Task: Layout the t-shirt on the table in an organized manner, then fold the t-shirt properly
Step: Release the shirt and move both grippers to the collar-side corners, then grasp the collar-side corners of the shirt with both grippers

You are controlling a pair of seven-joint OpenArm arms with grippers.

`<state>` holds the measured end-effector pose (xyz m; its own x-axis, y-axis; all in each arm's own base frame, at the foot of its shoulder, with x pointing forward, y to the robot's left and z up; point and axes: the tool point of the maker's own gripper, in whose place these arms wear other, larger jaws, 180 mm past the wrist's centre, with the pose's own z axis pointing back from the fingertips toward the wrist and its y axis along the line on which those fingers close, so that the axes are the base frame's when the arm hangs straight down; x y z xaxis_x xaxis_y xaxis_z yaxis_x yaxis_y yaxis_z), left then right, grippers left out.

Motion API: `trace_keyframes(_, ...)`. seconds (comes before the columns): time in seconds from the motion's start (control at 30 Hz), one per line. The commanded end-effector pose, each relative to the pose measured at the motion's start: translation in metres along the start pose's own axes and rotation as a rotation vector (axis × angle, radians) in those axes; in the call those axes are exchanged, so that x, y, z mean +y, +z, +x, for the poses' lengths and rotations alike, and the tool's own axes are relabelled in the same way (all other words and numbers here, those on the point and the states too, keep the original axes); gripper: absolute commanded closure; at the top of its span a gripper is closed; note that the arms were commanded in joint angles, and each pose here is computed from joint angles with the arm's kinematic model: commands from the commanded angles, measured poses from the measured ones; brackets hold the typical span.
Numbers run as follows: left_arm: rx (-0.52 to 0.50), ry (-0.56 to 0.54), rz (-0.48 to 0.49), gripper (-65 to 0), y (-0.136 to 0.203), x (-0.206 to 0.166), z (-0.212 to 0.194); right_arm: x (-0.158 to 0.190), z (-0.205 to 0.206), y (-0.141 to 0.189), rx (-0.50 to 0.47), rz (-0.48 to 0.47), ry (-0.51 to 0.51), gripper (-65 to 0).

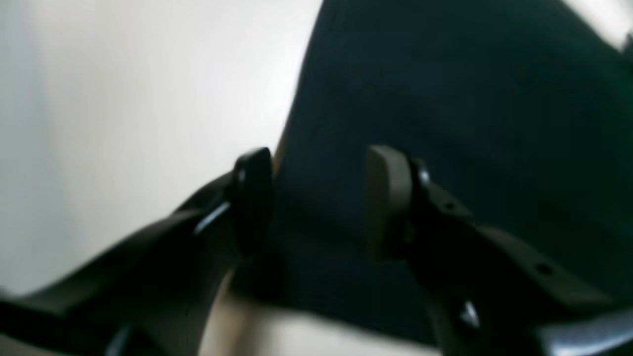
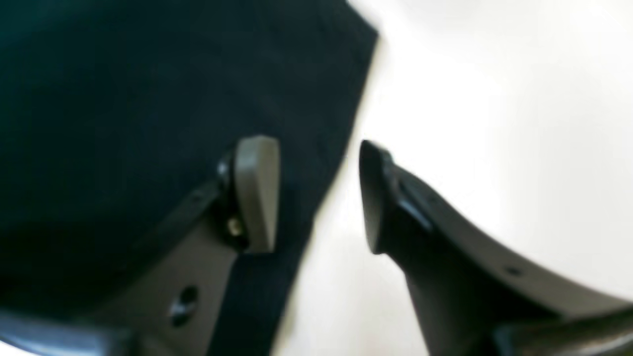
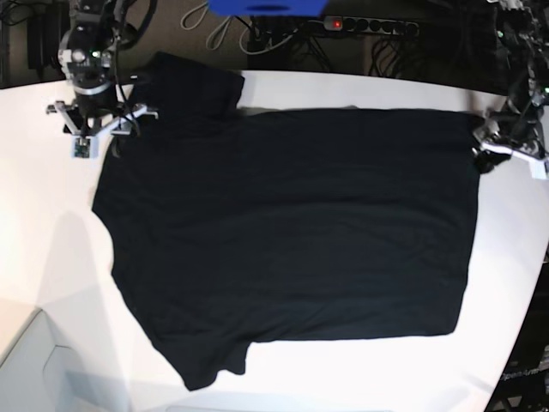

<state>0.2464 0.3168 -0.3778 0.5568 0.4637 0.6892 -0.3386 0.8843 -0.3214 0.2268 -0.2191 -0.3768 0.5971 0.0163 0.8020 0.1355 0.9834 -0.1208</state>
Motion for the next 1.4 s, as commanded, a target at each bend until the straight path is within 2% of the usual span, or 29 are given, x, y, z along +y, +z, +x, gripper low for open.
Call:
trace_keyframes(0.0, -0.044, 0.004, -0.023, -29.5, 0.003, -0.007, 0.011, -0.001, 0.017, 0.002, -0.069, -0.005, -0.008, -29.6)
trace_keyframes(0.17, -0.003, 0.101, 0.047, -29.8, 0.010, 0.021, -0.023, -0.005, -0.010, 0.013, -0.002, -0.011, -0.001, -30.2)
trace_keyframes(0.3, 0.010, 0.039, 0.097, -29.8, 0.010, 0.028, -0.027, -0.005, -0.022, 0.018, 0.027, -0.010, 0.003, -30.2)
trace_keyframes(0.43, 0.017, -0.006, 0.128, -29.9, 0.010, 0.029, -0.032, 0.002, -0.030, 0.023, 0.047, 0.037, 0.025, -30.2)
trace_keyframes(0.77, 0.019, -0.031, 0.140, -29.9, 0.007, 0.028, -0.029, 0.002, -0.048, 0.032, 0.094, 0.041, 0.032, -30.2)
trace_keyframes(0.97, 0.053, -0.030, 0.153, -29.9, 0.011, 0.035, -0.042, 0.007, -0.051, 0.034, 0.101, 0.042, 0.008, -30.3)
trace_keyframes(1.17, 0.187, -0.037, 0.147, -29.9, -0.006, 0.040, -0.086, 0.007, -0.056, 0.037, 0.114, 0.042, 0.008, -38.3)
trace_keyframes(1.37, 0.202, -0.045, 0.129, -29.3, -0.011, 0.033, -0.091, 0.008, -0.066, 0.043, 0.139, 0.048, 0.015, -39.5)
